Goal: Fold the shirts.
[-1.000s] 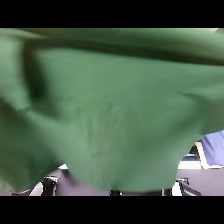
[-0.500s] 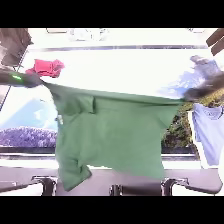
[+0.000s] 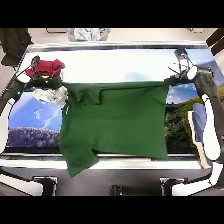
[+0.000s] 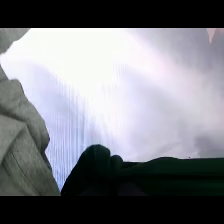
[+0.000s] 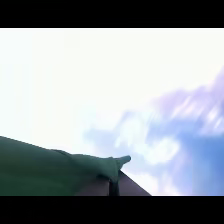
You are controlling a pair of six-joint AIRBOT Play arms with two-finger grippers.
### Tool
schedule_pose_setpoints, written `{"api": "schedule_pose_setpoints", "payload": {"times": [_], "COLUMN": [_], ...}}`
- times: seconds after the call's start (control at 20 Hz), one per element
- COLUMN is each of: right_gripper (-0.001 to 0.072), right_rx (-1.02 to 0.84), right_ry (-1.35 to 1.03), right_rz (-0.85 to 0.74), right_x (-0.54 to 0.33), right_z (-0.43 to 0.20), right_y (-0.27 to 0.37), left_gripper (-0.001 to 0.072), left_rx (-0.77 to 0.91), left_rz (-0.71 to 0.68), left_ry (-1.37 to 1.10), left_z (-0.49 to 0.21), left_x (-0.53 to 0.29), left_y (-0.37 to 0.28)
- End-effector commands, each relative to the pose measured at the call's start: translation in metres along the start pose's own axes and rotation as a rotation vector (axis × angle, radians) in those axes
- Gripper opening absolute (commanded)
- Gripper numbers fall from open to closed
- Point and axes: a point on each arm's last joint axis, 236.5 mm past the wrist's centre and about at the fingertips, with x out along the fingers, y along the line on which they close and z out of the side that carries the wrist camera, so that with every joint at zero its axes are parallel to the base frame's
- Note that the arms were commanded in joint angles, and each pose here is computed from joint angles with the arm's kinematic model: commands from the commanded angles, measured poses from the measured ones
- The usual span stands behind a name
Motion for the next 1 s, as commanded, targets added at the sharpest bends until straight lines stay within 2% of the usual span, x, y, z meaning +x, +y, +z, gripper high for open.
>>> {"api": "schedule_pose_setpoints", "payload": {"times": [0.0, 0.15, 0.35, 0.55, 0.7, 0.95], "right_gripper": [0.0046, 0.0045, 0.0046, 0.0047, 0.0048, 0.0048], "right_rx": [0.021, 0.022, -0.072, -0.153, -0.164, -0.133], "right_ry": [-0.071, 0.143, 0.245, 0.393, 0.534, 0.606], "right_rz": [-0.031, 0.045, 0.086, 0.096, 0.173, 0.293], "right_x": [0.006, 0.012, -0.001, -0.013, -0.006, 0.001], "right_z": [0.015, -0.037, -0.059, -0.093, -0.131, -0.154], "right_y": [-0.006, 0.013, 0.02, 0.017, 0.031, 0.059], "left_gripper": [0.0026, 0.0026, 0.0025, 0.0025, 0.0025, 0.0026], "left_rx": [-0.008, -0.032, 0.006, 0.042, -0.006, -0.062], "left_rz": [0.012, -0.015, -0.023, -0.063, 0.019, 0.027], "left_ry": [-0.094, 0.05, 0.113, 0.478, 0.651, 0.733], "left_z": [0.023, -0.016, -0.026, -0.109, -0.162, -0.196], "left_x": [0.006, 0.024, 0.002, -0.026, -0.03, -0.03], "left_y": [0.002, 0.0, -0.005, -0.016, 0.003, 0.009]}}
